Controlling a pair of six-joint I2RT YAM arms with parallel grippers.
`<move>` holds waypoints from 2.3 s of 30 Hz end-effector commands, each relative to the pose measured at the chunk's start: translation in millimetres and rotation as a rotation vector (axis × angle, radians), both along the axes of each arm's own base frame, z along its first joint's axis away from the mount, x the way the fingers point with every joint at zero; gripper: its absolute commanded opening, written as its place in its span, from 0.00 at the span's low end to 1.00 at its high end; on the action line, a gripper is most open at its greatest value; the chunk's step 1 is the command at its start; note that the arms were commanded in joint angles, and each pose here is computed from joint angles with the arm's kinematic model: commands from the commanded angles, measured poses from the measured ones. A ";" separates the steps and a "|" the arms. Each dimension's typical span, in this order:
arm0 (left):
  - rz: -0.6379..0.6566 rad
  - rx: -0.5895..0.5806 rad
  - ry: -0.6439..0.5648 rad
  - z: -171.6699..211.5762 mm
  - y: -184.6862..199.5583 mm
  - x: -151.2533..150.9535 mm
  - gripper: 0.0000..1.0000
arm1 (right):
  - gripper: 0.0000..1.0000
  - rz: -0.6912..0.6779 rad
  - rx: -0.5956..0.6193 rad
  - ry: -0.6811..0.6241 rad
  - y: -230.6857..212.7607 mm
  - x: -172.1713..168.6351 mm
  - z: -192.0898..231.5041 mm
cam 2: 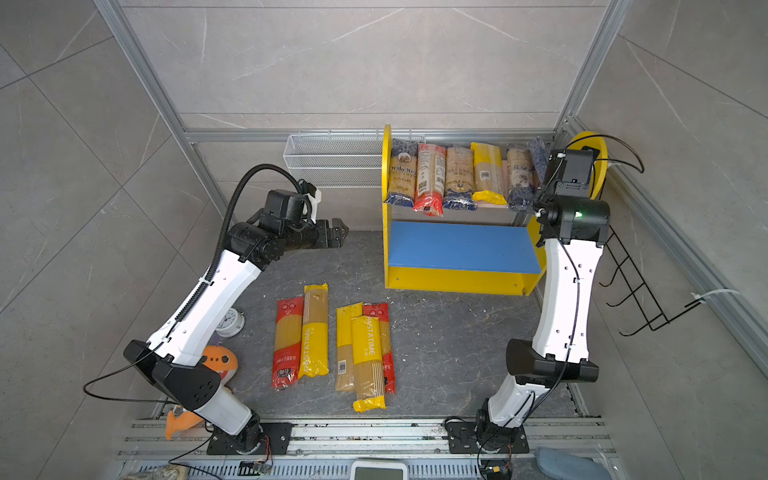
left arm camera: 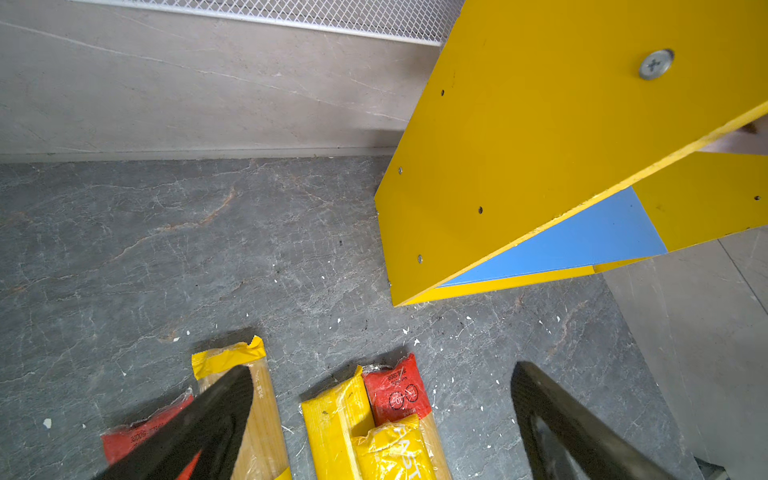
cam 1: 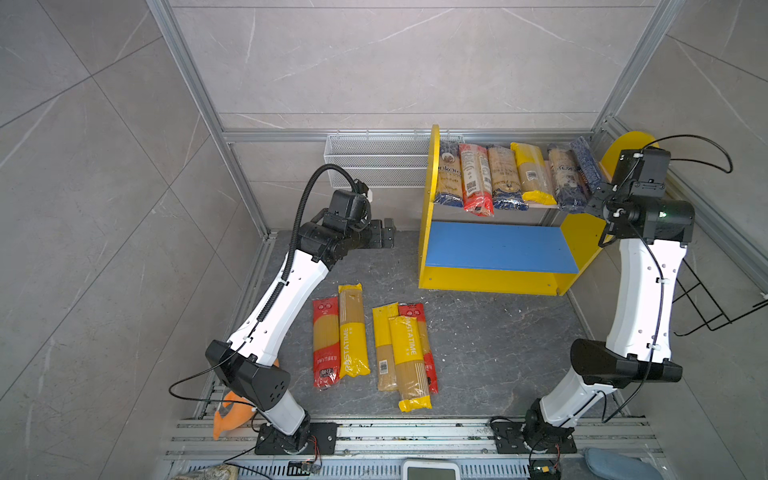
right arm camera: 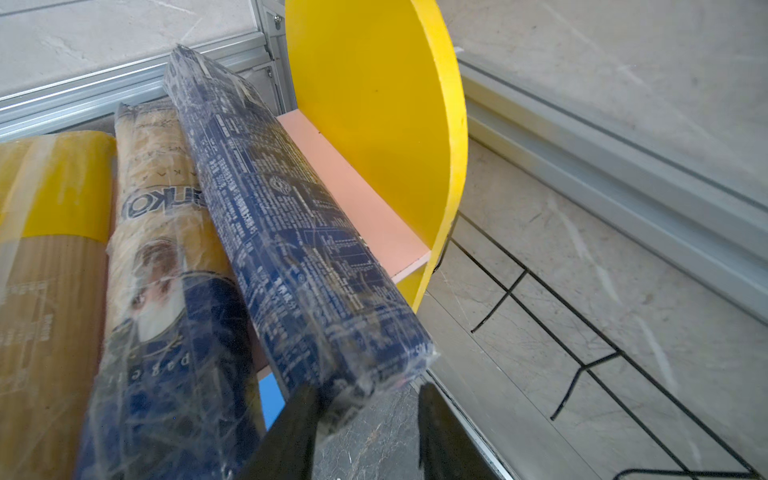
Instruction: Place and organize the pasta boxes and bags onto the shelf
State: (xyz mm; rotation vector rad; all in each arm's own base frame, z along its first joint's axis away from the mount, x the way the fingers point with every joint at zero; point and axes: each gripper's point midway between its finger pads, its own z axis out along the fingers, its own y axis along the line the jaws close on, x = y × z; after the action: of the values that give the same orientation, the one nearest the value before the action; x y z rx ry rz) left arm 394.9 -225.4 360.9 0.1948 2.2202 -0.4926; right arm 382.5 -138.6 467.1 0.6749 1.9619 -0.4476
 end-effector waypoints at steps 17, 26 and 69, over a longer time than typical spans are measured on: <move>0.010 -0.027 -0.071 29.7 -5.6 17.4 1.00 | 0.45 0.033 0.075 -0.014 -14.3 50.4 -19.9; -0.005 -0.027 -0.084 30.8 -10.3 22.6 1.00 | 0.68 0.169 0.121 -0.142 17.6 21.6 19.4; -0.008 0.009 -0.084 19.1 -10.0 28.6 1.00 | 0.59 -0.263 -0.114 0.003 -71.2 32.3 -7.9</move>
State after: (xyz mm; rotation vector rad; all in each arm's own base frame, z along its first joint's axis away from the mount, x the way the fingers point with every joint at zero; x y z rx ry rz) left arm 418.1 -237.4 371.2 0.2092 2.1649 -0.4942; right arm 429.1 -199.5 472.6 0.8222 1.7959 -0.5992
